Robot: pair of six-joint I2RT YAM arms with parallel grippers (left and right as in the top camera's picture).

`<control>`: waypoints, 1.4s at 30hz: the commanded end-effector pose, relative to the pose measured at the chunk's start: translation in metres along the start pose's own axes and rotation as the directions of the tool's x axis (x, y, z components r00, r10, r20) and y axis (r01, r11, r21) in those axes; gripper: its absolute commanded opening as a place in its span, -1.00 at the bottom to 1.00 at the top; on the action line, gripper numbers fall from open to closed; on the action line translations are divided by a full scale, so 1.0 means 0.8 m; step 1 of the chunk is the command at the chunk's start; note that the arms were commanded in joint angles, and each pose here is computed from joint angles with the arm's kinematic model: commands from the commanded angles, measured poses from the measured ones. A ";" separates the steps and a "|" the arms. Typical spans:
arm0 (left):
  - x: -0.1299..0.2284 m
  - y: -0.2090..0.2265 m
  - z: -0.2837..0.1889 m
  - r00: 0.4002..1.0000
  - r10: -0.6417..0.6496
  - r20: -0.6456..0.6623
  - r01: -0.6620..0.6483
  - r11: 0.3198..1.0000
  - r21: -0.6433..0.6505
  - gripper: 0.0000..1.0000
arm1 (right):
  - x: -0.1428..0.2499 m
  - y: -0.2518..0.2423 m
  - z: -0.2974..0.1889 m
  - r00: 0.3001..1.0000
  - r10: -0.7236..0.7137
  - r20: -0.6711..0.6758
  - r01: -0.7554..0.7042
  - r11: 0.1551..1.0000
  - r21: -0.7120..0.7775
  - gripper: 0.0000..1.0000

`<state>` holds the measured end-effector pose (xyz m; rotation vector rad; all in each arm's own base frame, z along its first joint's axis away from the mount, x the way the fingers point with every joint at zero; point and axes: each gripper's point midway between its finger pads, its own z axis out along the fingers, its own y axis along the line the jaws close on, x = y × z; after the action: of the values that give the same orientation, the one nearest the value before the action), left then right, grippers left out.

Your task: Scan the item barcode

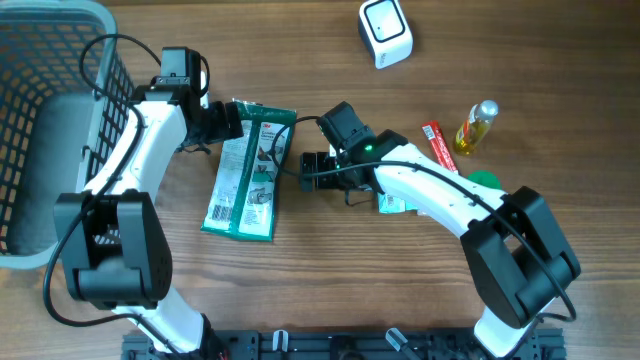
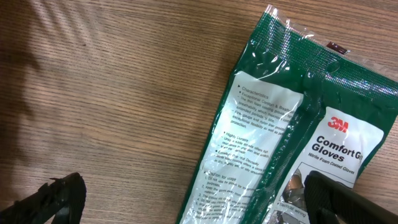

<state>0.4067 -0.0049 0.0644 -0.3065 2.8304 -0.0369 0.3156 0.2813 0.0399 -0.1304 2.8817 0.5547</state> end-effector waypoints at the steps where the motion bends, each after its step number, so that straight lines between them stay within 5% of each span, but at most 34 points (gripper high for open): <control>1: -0.007 0.004 -0.006 1.000 -0.016 0.020 0.016 1.000 -0.007 1.00 | -0.001 -0.002 -0.001 1.000 0.004 0.011 -0.004 1.000 0.013 0.99; 9: -0.036 -0.007 -0.008 0.994 -0.019 0.111 0.015 0.999 0.036 1.00 | 0.002 -0.003 -0.001 1.000 0.006 -0.002 -0.006 1.000 0.012 0.99; 14: 0.017 -0.035 -0.006 0.997 0.005 -0.071 0.008 0.984 0.179 1.00 | 0.002 -0.003 -0.001 1.000 0.004 -0.001 -0.004 1.000 0.012 0.99; 15: 0.020 -0.035 -0.004 0.997 0.033 -0.073 -0.019 0.984 0.180 0.68 | 0.002 -0.003 -0.001 1.000 0.004 -0.001 -0.004 1.000 0.012 0.99; 16: 0.024 -0.034 -0.001 0.995 0.076 -0.071 -0.062 0.982 0.181 -0.37 | 0.002 -0.003 -0.001 1.000 0.003 -0.001 -0.003 1.000 0.012 0.99; 17: 0.029 -0.031 0.002 0.991 0.110 -0.077 -0.095 0.980 0.177 -0.67 | 0.002 -0.003 -0.001 1.000 0.003 -0.001 -0.003 1.000 0.012 0.99; 33: 0.098 -0.008 0.059 0.983 0.108 -0.147 -0.089 0.988 0.130 -0.69 | 0.003 -0.003 -0.001 1.000 0.004 -0.002 -0.004 1.000 0.012 0.99; 42: 0.128 -0.061 0.057 0.964 0.193 -0.180 -0.149 0.961 0.232 -0.68 | 0.002 -0.002 -0.001 1.000 0.006 -0.001 -0.006 1.000 0.011 0.99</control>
<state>0.3524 -0.0457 0.0031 -0.0964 2.9564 -0.2722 0.3140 0.2802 0.0392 -0.1297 2.8899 0.5494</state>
